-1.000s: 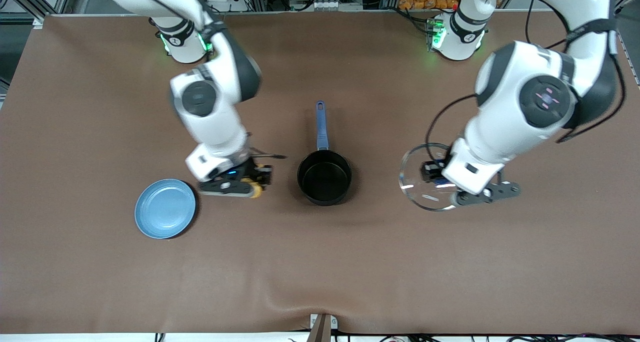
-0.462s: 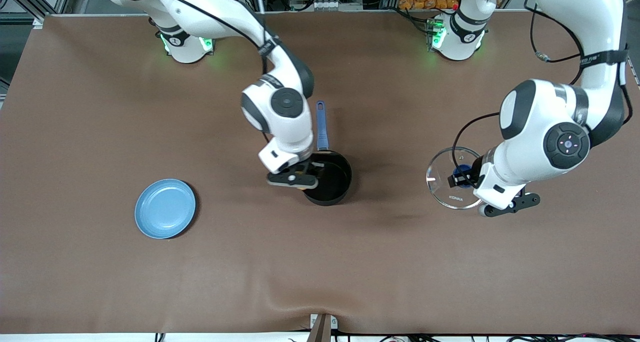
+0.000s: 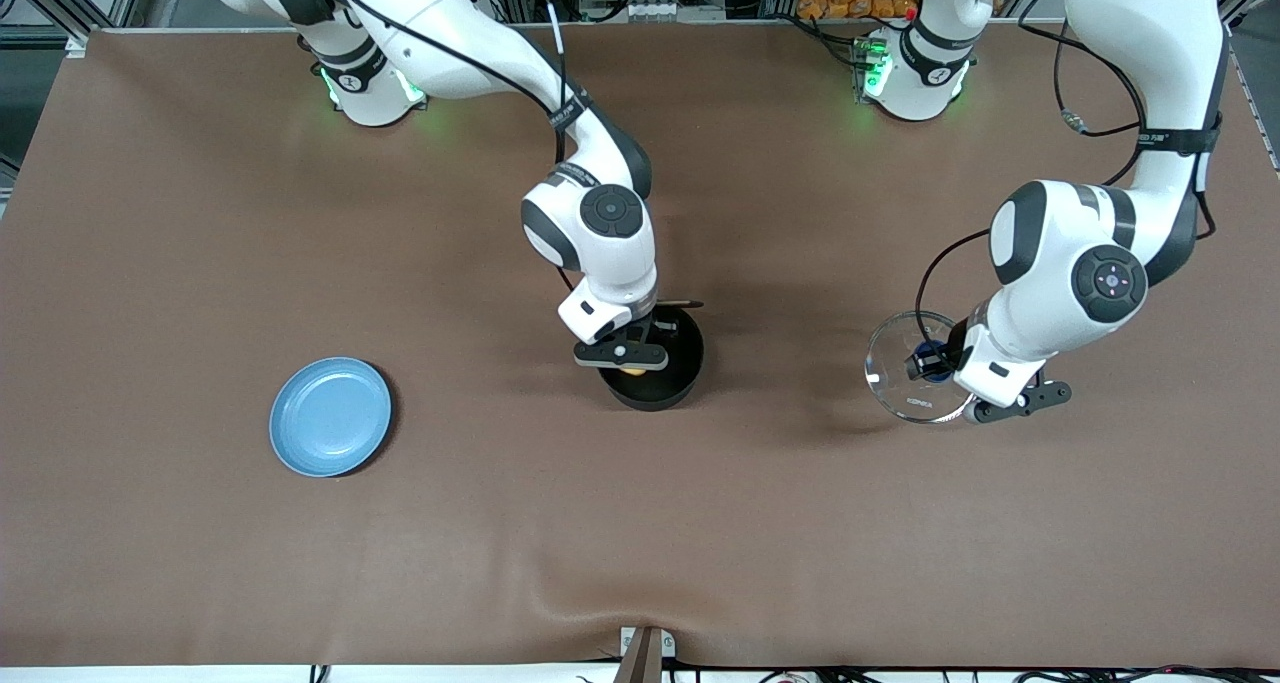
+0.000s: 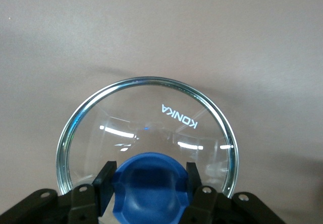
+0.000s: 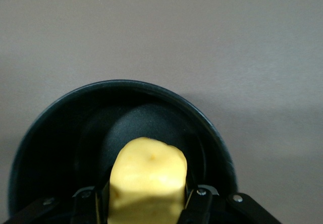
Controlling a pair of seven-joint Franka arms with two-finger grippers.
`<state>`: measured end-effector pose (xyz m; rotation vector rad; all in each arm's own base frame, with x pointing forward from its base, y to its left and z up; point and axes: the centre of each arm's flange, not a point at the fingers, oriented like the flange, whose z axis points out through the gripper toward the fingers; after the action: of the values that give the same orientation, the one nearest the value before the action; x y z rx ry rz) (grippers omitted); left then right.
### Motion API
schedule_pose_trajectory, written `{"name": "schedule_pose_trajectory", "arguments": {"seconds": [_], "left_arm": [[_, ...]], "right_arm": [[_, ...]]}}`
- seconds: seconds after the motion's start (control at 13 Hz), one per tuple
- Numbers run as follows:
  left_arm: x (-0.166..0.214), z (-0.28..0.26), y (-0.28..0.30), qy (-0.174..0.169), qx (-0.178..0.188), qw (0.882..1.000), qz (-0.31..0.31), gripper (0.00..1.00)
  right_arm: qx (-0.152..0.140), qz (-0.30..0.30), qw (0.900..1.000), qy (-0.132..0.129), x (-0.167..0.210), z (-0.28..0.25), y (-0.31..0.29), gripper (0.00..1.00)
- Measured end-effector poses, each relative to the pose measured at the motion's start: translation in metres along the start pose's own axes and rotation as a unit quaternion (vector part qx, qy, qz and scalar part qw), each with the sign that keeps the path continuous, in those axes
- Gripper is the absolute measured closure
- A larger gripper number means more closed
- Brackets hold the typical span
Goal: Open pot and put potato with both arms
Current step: 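Carry the potato over the pan while the left gripper moves the lid aside, then lower the potato into the pan and open the right gripper while lowering the lid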
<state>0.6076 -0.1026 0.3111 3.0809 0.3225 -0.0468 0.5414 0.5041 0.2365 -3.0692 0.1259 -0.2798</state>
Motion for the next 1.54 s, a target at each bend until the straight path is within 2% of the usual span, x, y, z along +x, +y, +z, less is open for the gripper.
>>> {"name": "schedule_pose_trajectory", "arguments": {"seconds": [0.31, 0.77, 1.08, 1.31, 1.54], "left_arm": [[-0.022, 0.044, -0.047, 0.030, -0.005, 0.999, 0.033, 0.40], [-0.036, 0.066, -0.076, 0.039, -0.003, 0.997, 0.063, 0.40], [-0.037, 0.072, -0.094, 0.032, 0.000, 0.997, 0.065, 0.40], [-0.039, 0.079, -0.094, 0.025, 0.000, 0.998, 0.065, 0.40], [-0.038, 0.087, -0.092, 0.023, 0.000, 0.998, 0.067, 0.40]], "right_arm": [[0.010, -0.002, 1.000, 0.006, -0.004, 0.035, -0.001, 0.44], [0.014, 0.003, 1.000, 0.013, 0.005, 0.035, -0.002, 0.41], [0.011, 0.016, 1.000, 0.016, 0.019, 0.025, 0.002, 0.01], [-0.013, 0.028, 1.000, 0.003, 0.037, -0.013, 0.009, 0.00], [-0.017, 0.037, 0.999, -0.018, 0.062, -0.112, 0.025, 0.00]]}}
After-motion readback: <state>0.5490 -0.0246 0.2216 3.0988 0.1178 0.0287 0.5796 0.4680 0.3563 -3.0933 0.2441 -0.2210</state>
